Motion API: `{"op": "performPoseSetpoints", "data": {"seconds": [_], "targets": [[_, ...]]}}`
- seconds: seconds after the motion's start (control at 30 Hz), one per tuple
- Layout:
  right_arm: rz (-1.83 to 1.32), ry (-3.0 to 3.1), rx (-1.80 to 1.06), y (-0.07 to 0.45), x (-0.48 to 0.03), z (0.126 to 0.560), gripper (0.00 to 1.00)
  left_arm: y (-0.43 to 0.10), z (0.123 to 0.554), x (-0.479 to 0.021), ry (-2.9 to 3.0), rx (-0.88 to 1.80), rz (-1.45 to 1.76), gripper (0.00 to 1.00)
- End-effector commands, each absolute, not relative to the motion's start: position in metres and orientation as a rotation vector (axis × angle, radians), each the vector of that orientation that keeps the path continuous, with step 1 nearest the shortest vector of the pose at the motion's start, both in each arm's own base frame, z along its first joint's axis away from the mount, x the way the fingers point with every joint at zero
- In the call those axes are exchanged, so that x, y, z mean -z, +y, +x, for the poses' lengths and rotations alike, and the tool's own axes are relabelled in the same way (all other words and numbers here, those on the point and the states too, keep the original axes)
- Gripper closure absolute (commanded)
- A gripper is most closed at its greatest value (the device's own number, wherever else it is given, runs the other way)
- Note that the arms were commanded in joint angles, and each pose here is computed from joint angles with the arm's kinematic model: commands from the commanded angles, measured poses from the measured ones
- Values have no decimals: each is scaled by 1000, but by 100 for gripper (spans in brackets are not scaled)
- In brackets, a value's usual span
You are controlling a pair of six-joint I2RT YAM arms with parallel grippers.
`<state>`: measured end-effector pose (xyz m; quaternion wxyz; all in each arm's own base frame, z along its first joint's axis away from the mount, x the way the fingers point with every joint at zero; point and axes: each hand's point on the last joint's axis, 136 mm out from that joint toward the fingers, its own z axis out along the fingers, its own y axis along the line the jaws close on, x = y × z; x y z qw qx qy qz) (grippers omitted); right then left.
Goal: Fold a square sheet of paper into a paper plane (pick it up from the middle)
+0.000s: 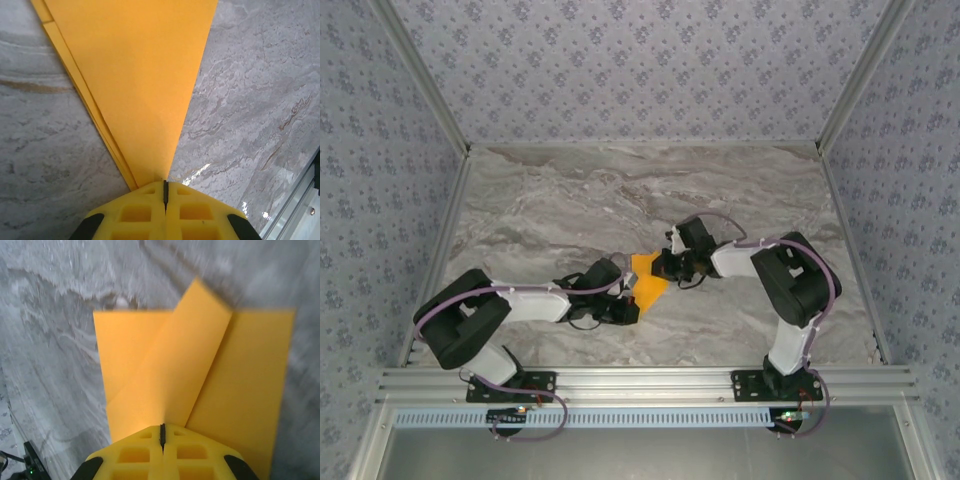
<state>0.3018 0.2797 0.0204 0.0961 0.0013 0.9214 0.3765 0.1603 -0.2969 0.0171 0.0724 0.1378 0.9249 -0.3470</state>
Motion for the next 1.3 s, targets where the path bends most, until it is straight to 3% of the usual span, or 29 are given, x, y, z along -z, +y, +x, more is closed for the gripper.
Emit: {"op": "performPoseSetpoints", "data": {"seconds": [0.0, 0.3, 0.43, 0.63, 0.73, 0.83, 1.27], "targets": [[48, 2757, -961, 252, -3, 327, 99, -264, 133, 12, 2959, 889, 384, 100], [80, 2713, -817, 230, -44, 352, 98, -279, 151, -11, 2873, 903, 425, 99], [126, 2680, -835, 232, -65, 337, 90, -294, 173, -47, 2753, 957, 400, 77], [214, 2632, -1032, 250, -76, 303, 59, -276, 214, -88, 2603, 920, 161, 40], [244, 2628, -1104, 262, -73, 292, 53, -252, 229, -91, 2578, 864, 28, 27], [250, 2647, -1119, 274, -66, 285, 52, -233, 238, -87, 2591, 837, -95, 17], [235, 2724, -1108, 300, -33, 282, 61, -215, 243, -75, 2641, 839, -214, 8]]}}
